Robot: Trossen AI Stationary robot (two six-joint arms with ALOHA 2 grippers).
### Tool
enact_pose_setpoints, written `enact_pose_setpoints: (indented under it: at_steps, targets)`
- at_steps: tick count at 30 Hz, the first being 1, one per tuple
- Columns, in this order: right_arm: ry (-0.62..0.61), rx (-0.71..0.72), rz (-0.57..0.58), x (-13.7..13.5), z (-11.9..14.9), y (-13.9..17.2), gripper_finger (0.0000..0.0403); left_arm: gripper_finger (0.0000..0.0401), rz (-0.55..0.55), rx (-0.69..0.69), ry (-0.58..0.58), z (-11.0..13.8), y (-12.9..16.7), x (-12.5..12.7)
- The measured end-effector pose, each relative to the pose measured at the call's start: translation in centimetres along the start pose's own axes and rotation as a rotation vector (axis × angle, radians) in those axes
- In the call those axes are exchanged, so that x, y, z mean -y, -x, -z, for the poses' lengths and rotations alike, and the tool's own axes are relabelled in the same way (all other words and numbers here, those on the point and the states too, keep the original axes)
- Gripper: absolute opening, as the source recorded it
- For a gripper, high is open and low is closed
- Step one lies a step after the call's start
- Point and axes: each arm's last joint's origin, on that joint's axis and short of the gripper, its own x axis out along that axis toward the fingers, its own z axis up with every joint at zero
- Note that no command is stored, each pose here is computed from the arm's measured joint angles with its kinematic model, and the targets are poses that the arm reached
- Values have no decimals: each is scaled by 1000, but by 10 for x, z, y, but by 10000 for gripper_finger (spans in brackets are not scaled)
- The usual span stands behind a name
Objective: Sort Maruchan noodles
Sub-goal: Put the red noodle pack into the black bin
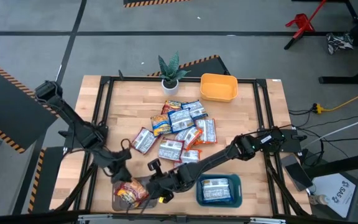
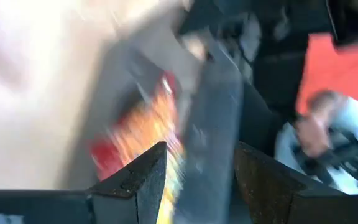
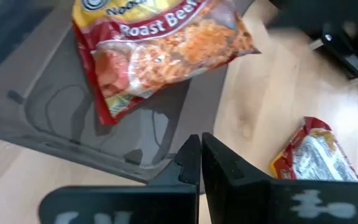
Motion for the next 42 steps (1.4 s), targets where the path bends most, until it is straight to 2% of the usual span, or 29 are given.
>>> enact_pose_setpoints:
  at_steps: [4,7,14,21,27,33,42]
  targets:
    - [0,0,-4,0,0,0,0,181,-128,33,-43,-11,-2,-14]
    - [0,-1,-4,0,0,0,0,181,-168,36,-73,-17,-4,-19]
    - [-22,-10,-2,3,2,-1,0,181,-105,-133,-12,-18,-13,-20]
    - [-86,-32,6,12,6,-4,0,181,-113,-266,77,-8,-20,-21]
    - [-87,-55,10,12,8,-5,0,181,-34,-330,131,0,-20,-11]
    - [-105,-53,23,13,8,-5,0,181,-17,-287,114,0,-20,-9]
    - [-174,-72,43,12,11,-8,0,181,-69,-60,0,-24,-21,-17]
